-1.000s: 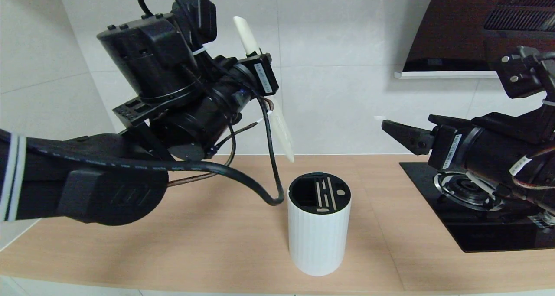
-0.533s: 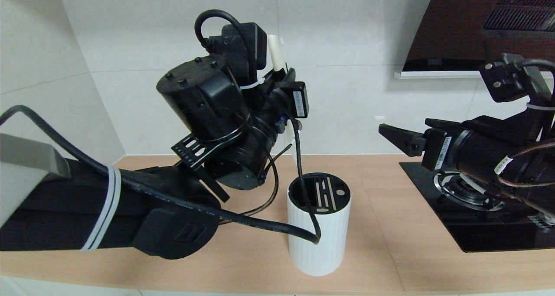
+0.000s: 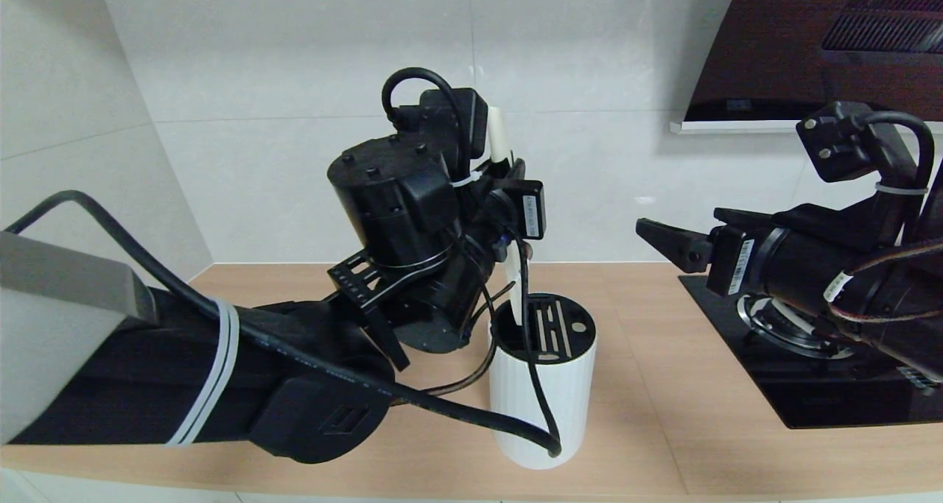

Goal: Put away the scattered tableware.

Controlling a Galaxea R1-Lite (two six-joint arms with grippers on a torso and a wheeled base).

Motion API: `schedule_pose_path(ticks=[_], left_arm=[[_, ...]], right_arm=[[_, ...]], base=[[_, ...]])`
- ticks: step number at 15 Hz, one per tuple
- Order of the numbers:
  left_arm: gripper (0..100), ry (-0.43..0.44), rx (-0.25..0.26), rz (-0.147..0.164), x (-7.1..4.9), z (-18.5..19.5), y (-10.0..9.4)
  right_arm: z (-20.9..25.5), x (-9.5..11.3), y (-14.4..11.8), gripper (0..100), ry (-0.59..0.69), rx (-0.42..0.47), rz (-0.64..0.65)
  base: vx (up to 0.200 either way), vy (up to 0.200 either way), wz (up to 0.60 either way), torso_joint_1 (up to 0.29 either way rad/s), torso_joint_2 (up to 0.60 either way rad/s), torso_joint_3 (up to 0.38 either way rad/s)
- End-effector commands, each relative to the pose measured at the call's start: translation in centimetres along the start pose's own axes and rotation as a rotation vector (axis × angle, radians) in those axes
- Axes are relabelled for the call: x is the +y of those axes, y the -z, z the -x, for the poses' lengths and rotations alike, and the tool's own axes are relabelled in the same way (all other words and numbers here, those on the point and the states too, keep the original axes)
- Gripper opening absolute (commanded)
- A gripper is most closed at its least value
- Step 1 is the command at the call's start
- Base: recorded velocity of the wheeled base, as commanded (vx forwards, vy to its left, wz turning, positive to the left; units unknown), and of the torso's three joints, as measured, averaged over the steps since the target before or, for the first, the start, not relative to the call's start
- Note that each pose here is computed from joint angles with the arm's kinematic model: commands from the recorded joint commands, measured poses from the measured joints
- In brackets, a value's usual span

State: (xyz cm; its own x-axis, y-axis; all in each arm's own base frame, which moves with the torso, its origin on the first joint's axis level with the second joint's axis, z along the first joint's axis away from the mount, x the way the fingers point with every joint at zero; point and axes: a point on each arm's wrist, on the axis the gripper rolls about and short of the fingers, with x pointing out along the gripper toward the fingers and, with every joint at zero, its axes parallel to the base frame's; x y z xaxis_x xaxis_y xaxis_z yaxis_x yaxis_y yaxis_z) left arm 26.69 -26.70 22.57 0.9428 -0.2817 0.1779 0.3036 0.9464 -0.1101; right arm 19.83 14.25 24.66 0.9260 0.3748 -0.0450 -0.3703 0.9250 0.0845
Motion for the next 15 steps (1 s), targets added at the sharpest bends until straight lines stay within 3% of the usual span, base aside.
schedule_pose_path(ticks=[1,3,5,8,12,15], left_arm=[[0,0.006,0.036,0.002,-0.2,0.2,0.5],[0,0.005,0.071,0.006,-0.4,-0.1,1.4],[0,0.002,0.104,-0.012,-0.6,-0.6,3.0],[0,-0.001,0.118,0.009,-0.9,-1.2,4.1],[0,-0.007,0.182,-0.013,-0.8,-1.2,5.4],[0,-0.019,0.246,0.017,-0.8,-1.1,6.4]], right_arm=[[-0.2,0.0,0.3,100,0.001,0.010,0.003],[-0.3,0.1,0.4,100,0.001,0.014,0.004],[-0.3,0.1,0.4,100,0.001,0.016,0.004],[-0.5,0.1,0.6,100,0.002,0.023,0.006],[-0.6,0.1,0.9,100,0.003,0.033,0.009],[-0.8,0.1,1.0,100,0.004,0.038,0.010]], base=[[0.000,0.000,0.00,0.000,0.00,0.000],[0.000,0.000,0.00,0.000,0.00,0.000],[0.000,0.000,0.00,0.000,0.00,0.000],[0.000,0.000,0.00,0.000,0.00,0.000],[0.000,0.000,0.00,0.000,0.00,0.000],[0.000,0.000,0.00,0.000,0.00,0.000]])
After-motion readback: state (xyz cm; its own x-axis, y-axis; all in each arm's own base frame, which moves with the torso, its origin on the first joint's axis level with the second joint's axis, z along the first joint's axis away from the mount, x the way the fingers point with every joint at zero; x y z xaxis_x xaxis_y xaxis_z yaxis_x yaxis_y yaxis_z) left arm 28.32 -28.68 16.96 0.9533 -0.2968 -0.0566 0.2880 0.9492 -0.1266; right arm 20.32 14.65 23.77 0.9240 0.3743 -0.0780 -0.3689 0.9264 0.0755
